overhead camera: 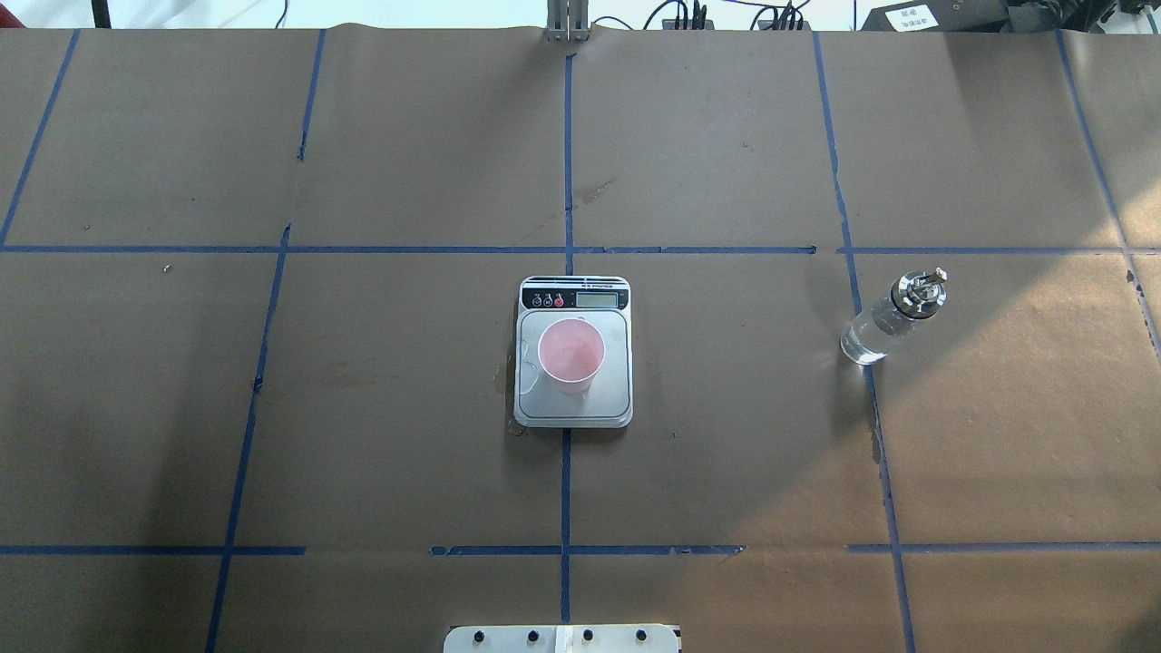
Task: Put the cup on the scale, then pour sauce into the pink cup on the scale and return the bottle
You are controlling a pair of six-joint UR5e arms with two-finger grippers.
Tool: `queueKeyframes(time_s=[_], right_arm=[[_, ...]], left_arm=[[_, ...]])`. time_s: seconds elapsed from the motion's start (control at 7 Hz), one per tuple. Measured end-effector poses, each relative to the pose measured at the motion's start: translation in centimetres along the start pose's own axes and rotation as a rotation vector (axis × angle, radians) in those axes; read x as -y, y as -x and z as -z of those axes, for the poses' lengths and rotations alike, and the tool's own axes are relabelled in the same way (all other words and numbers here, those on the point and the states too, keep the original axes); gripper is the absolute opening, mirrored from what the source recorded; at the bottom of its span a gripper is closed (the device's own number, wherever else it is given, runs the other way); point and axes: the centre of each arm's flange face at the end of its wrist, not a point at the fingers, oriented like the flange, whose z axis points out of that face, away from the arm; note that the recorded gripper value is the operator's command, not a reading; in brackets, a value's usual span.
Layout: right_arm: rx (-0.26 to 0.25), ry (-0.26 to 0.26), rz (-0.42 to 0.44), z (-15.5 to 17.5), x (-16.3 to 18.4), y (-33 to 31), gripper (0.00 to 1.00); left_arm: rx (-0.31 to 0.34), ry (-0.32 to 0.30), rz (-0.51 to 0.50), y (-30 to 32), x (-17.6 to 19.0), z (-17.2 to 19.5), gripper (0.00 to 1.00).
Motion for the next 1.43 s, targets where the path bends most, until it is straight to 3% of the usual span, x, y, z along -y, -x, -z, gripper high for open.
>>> queueKeyframes(time_s=[0.43,0.71,0.86,1.14,1.43], right_arm=[[0.072,0.001,-0.063,-1.2,-0.6,-0.8,1.0],[0.167,-0.008,-0.145,-1.9,-1.5,-2.2,1.0],[0.186,-0.014,-0.197,-1.7,-1.6,-2.5,1.0],[0.193,-0.017,-0.254,-1.4,-1.6,-2.7,1.0],[0.184,-0.028,-0.254,-1.2,-1.5,-2.7,1.0]], left_arm=[[-0.007,0.079,0.077,1.6,-1.2,-1.4,1.0],[-0.014,0.106,0.132,3.0,-2.0,-1.1,1.0],[-0.02,0.12,0.168,3.7,-1.5,-0.2,1.0],[-0.046,0.125,0.246,4.3,-0.1,1.6,1.0],[-0.072,0.101,0.303,4.2,0.2,1.9,1.0]])
